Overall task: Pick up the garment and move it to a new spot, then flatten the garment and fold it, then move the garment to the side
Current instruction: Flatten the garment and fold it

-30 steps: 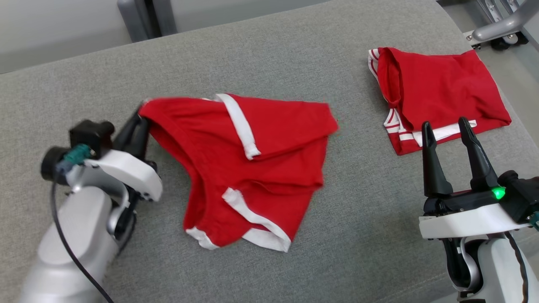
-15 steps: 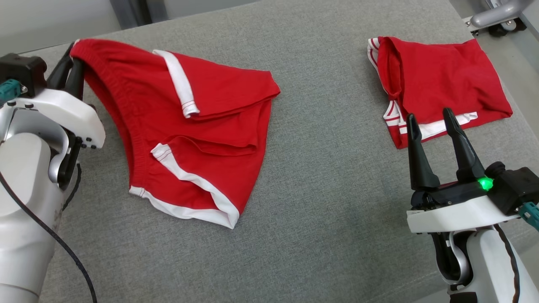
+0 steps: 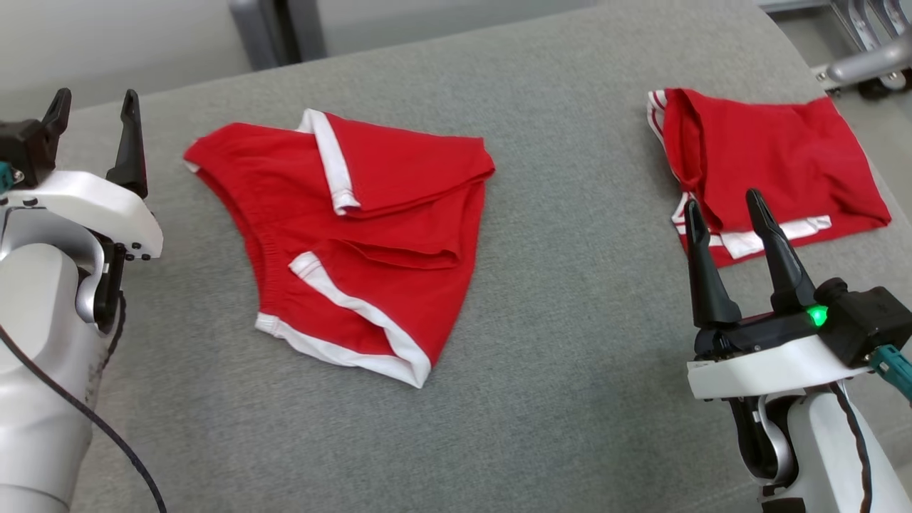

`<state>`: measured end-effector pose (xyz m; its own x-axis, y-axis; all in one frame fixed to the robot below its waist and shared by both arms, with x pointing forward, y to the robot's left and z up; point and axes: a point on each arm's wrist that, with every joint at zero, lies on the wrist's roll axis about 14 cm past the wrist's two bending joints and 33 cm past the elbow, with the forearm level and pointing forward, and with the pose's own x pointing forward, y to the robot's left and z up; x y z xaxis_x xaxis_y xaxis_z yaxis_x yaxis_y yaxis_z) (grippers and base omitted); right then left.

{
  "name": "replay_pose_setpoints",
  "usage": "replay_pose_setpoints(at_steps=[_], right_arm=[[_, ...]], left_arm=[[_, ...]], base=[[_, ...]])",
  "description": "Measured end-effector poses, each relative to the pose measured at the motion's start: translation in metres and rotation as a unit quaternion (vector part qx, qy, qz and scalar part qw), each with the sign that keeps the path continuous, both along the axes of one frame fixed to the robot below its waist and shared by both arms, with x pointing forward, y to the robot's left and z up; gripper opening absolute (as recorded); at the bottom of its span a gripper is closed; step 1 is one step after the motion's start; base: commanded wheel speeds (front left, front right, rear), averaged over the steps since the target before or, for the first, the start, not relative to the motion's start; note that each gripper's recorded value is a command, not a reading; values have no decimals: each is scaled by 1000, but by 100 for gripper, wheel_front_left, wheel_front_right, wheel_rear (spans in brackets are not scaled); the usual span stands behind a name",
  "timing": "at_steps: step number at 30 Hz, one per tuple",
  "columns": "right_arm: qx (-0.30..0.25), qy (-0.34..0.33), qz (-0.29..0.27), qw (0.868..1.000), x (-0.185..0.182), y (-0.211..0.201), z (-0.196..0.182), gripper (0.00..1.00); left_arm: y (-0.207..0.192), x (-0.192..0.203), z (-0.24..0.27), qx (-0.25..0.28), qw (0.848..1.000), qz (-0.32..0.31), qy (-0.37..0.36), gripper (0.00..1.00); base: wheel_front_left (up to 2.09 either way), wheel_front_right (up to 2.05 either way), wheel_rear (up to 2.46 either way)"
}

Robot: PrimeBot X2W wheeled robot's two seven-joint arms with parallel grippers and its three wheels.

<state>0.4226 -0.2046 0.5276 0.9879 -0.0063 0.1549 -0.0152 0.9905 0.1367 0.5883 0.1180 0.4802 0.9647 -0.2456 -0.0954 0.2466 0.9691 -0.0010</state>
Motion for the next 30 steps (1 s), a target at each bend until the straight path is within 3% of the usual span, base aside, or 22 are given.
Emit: replay_pose_setpoints(at_steps=[10, 22, 30], right_arm=[[-13, -27, 49, 998, 3, 36, 18, 100], [-23, -36, 101, 994, 8, 75, 22, 100], [-35, -33, 143, 989, 11, 106, 18, 100]], left_arm=[[37, -56, 69, -95, 988, 53, -107, 100], [63, -172, 28, -155, 978, 123, -72, 100], [69, -196, 15, -156, 977, 133, -58, 100]], base=[[0, 0, 0], [0, 0, 0], [0, 0, 0]])
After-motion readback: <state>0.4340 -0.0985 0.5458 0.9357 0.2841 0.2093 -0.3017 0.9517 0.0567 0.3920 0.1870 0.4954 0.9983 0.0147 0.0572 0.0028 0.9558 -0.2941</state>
